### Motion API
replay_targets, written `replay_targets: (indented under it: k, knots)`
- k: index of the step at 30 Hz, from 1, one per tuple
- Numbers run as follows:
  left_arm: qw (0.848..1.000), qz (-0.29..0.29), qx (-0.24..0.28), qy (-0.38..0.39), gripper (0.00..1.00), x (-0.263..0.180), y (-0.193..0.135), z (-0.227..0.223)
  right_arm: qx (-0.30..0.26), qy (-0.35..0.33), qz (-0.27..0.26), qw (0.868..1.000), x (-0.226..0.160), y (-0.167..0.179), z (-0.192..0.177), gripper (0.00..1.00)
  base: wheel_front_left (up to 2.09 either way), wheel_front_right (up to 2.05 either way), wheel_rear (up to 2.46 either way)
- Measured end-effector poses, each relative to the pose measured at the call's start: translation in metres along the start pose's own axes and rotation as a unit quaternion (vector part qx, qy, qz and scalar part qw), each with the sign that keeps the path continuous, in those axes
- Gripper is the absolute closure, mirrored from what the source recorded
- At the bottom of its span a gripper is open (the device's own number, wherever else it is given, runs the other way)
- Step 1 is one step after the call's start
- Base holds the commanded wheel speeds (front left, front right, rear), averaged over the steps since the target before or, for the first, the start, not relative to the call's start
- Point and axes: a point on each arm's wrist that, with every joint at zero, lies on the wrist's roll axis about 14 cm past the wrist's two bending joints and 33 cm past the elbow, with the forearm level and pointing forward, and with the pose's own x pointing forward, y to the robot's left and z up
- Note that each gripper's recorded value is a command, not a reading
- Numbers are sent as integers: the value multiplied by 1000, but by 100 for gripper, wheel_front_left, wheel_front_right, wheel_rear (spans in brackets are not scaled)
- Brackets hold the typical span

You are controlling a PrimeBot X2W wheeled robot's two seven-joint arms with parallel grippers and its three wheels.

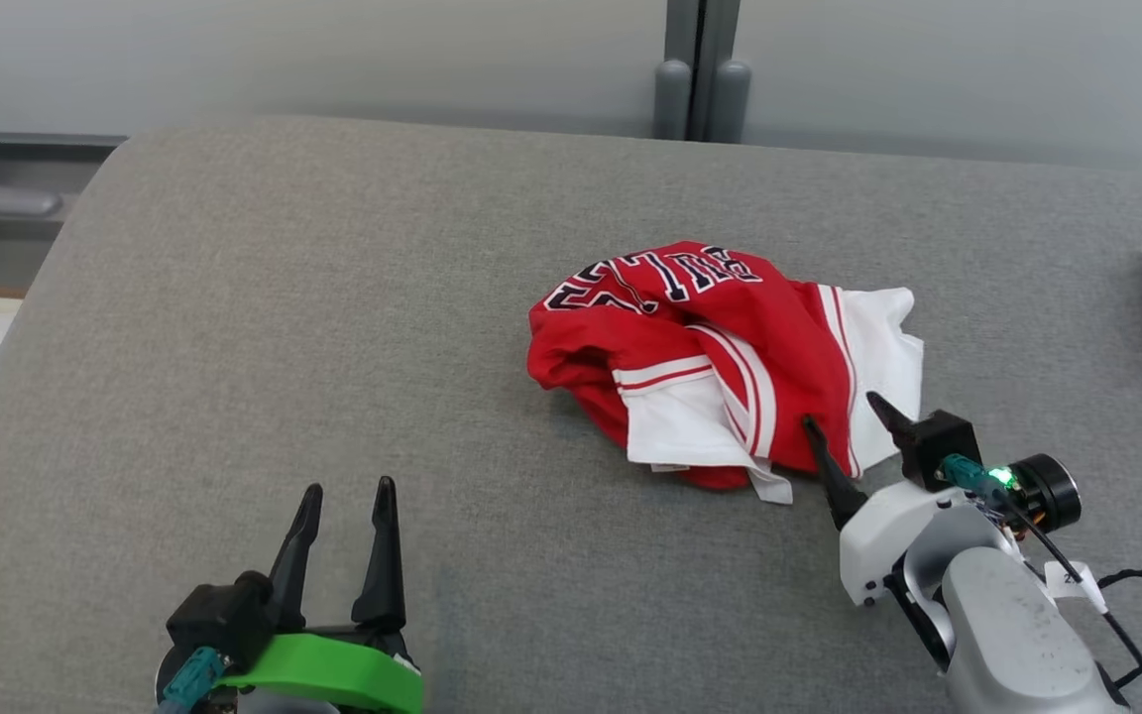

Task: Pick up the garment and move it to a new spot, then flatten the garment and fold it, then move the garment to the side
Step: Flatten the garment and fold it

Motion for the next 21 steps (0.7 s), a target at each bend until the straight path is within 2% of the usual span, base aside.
replay_targets:
  k: [7,8,10,16,21]
  knots:
    - [999,40,0,7,0,-5,21,-3,-1,59,17,998,31,8,-28,1,0,0,0]
    - [999,44,1,8,0,-5,23,-3,0,64,17,998,34,8,-31,46,0,0,0]
    - [998,54,1,11,0,-7,28,-5,1,73,20,997,40,9,-36,100,0,0,0]
    - [998,63,0,17,0,-5,32,-8,-6,68,16,998,51,4,-33,100,0,0,0]
    - [999,51,-3,17,0,2,25,-9,-25,20,-4,999,62,-14,1,100,0,0,0]
